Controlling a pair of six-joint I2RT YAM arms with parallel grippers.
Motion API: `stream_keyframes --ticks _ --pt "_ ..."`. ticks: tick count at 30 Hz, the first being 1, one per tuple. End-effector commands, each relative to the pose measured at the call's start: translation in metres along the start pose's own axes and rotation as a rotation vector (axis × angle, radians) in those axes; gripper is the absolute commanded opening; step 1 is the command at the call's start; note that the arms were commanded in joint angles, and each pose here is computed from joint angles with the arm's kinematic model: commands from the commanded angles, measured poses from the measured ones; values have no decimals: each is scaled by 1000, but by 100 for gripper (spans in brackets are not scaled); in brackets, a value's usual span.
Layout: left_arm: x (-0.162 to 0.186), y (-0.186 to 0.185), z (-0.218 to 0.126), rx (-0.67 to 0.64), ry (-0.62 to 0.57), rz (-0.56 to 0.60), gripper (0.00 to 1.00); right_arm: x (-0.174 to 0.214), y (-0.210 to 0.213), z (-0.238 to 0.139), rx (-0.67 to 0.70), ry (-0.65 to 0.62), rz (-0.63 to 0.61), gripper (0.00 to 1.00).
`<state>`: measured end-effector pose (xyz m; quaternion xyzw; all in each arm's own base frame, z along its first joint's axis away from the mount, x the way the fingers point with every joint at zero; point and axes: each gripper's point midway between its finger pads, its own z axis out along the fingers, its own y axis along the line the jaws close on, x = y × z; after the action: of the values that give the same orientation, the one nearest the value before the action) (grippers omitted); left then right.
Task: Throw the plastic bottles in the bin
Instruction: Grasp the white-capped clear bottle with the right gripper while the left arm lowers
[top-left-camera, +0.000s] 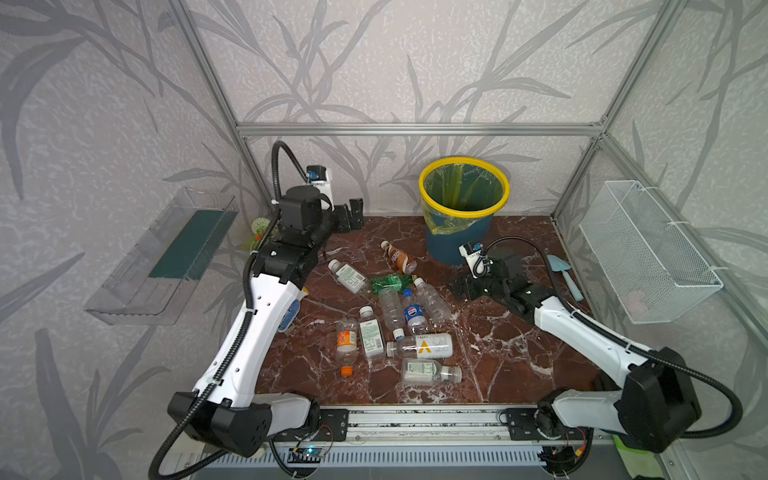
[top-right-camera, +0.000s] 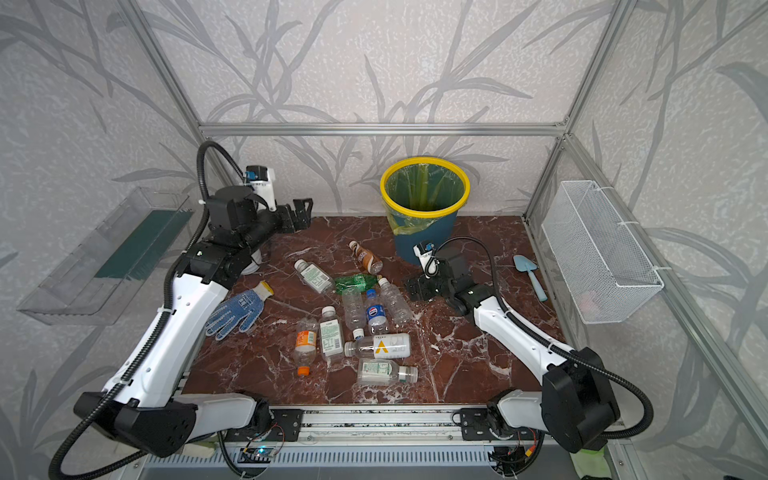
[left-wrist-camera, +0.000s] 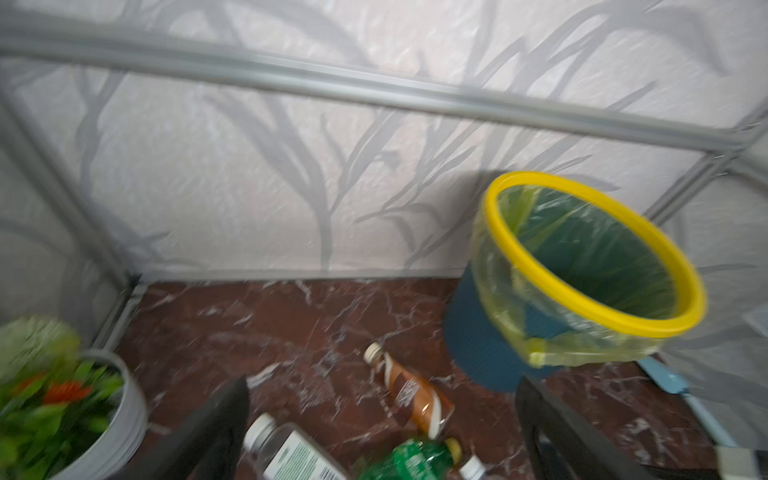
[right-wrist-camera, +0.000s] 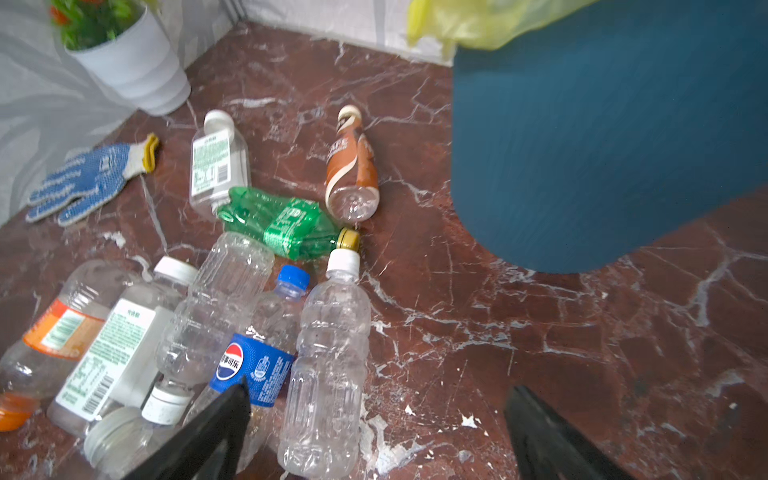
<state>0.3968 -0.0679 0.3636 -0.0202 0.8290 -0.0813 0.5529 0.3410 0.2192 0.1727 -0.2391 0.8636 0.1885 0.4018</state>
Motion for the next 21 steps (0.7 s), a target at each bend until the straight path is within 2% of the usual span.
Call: stream_keyframes --ticks 1,4,8,14,21 --pt "37 34 -5 -115 57 6 99 16 8 15 10 119 -84 97" --pt "71 50 -7 -162 106 21 99 24 16 33 1 179 -107 97" --pt "106 59 -1 -172 151 -23 98 35 22 56 -2 257 -111 97" --pt "118 54 9 -135 195 -57 97 62 15 80 43 394 -97 93" --pt "121 53 12 -116 207 -87 96 77 16 95 52 435 -83 92"
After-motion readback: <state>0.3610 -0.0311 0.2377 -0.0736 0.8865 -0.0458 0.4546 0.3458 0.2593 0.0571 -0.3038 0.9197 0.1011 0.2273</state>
